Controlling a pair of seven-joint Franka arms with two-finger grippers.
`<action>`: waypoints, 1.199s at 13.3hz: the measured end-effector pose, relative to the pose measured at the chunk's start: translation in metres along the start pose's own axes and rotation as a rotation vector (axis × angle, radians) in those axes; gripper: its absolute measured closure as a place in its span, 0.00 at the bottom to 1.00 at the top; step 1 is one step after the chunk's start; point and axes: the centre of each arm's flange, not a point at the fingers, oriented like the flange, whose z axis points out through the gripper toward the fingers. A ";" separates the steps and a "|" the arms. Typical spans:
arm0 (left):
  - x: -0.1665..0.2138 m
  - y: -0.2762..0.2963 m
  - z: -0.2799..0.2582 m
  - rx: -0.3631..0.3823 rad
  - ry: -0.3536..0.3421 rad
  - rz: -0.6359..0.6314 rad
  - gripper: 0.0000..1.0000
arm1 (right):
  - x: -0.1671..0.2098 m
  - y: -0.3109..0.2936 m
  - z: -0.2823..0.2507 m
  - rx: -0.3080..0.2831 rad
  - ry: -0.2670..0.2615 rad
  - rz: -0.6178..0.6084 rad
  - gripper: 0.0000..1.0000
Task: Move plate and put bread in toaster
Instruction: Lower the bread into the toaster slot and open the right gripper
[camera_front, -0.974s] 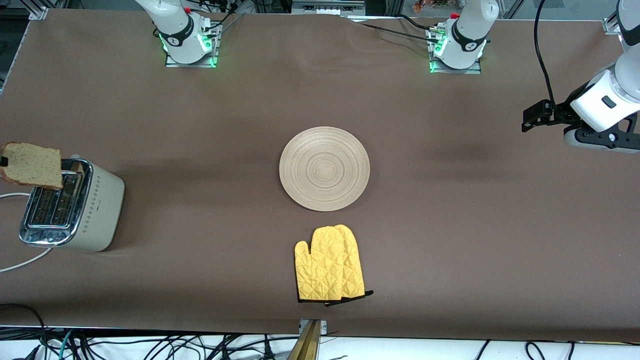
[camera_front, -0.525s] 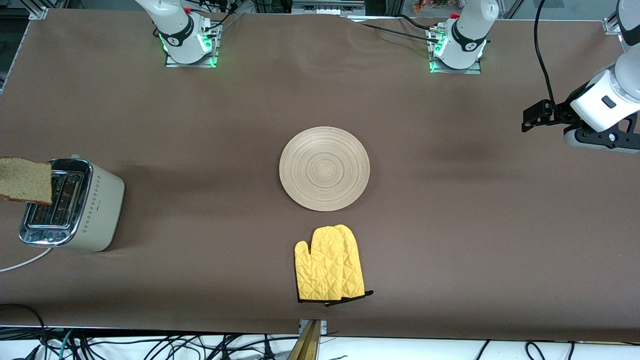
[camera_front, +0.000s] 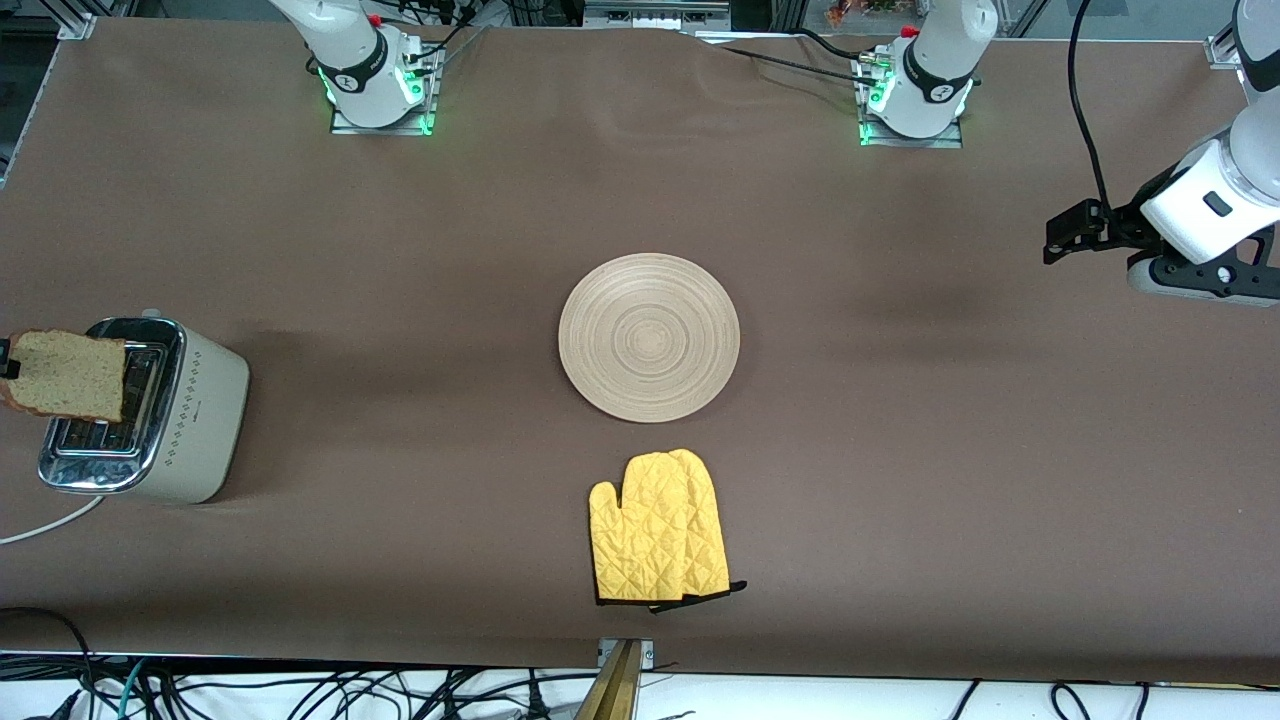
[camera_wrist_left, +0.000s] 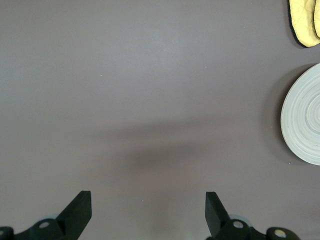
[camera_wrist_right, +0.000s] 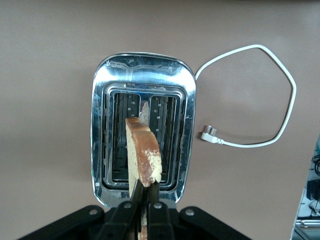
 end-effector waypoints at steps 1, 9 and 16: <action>0.000 0.000 0.000 0.000 0.000 0.000 0.00 | 0.001 -0.002 0.000 -0.007 -0.002 0.004 0.95; 0.000 0.000 0.000 0.000 0.000 0.000 0.00 | 0.011 -0.005 0.016 -0.024 0.005 -0.001 0.95; 0.000 0.000 0.000 0.000 0.000 0.000 0.00 | 0.020 -0.014 0.031 -0.022 -0.005 0.049 0.95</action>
